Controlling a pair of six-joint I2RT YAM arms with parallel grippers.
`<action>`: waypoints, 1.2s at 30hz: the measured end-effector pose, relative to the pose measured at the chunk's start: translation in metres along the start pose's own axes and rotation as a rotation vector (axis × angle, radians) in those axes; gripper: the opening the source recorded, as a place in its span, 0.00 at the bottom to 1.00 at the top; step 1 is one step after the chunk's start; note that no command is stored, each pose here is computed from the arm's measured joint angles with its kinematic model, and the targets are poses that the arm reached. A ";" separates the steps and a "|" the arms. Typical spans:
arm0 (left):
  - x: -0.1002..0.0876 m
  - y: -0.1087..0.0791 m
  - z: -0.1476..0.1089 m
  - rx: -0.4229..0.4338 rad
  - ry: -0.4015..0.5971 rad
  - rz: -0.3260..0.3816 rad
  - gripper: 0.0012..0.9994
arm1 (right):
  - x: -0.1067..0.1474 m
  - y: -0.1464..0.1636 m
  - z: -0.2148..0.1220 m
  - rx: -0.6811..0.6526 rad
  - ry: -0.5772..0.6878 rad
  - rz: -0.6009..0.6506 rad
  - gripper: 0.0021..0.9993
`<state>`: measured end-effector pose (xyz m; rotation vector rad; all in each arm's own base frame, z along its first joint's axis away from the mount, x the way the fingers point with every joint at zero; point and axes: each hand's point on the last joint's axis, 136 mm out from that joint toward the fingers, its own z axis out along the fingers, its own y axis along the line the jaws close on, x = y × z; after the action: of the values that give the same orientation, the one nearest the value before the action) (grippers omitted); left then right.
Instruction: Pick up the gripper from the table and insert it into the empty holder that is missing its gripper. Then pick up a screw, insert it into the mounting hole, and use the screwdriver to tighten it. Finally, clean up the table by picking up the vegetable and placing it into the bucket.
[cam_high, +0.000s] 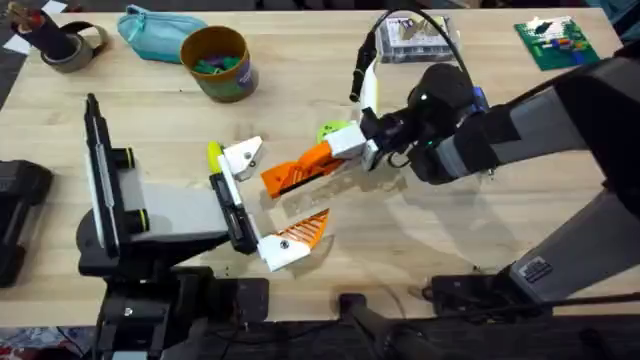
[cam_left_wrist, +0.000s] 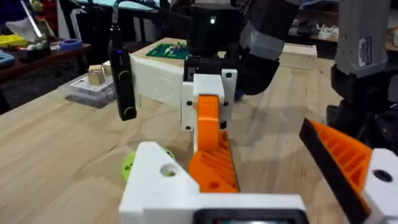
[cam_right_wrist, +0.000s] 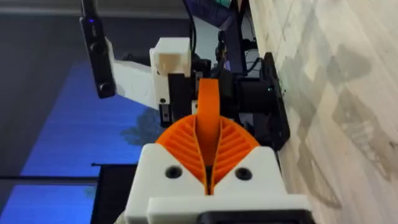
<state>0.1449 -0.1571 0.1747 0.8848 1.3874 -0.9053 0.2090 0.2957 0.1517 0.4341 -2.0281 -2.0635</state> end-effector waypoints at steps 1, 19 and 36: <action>0.000 0.000 0.000 0.000 0.000 0.000 0.98 | 0.000 0.000 -0.002 0.000 0.002 0.000 0.02; 0.013 0.002 0.000 -0.015 0.037 -0.083 0.98 | 0.013 -0.002 -0.010 -0.001 0.009 -0.013 0.02; 0.015 0.003 0.000 -0.019 0.043 -0.095 0.98 | 0.013 -0.002 -0.010 -0.001 0.009 -0.009 0.02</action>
<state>0.1470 -0.1557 0.1594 0.8338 1.4835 -0.9479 0.2006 0.2819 0.1492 0.4516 -2.0237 -2.0642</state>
